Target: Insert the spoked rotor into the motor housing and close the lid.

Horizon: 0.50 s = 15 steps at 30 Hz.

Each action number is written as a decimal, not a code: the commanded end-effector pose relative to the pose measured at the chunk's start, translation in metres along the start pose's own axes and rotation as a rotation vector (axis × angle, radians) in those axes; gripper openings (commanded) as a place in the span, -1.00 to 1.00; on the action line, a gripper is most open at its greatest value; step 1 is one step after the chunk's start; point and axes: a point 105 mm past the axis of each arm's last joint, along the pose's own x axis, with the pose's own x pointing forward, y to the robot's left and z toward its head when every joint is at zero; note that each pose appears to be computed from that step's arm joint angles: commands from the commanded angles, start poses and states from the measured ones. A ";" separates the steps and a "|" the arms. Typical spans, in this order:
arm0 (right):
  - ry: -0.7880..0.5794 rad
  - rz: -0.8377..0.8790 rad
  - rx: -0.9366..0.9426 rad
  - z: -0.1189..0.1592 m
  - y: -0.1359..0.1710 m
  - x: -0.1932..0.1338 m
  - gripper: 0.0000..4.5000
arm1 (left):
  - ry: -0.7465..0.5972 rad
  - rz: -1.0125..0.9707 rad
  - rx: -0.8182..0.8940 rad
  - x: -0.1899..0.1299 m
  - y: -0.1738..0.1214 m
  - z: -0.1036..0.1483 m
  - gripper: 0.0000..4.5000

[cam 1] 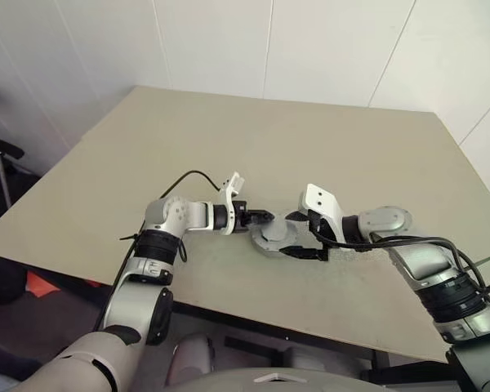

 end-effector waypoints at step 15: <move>-0.171 -0.160 0.928 -0.020 -0.049 -0.047 0.99 | 0.057 0.043 -0.002 0.006 0.010 -0.014 -1.00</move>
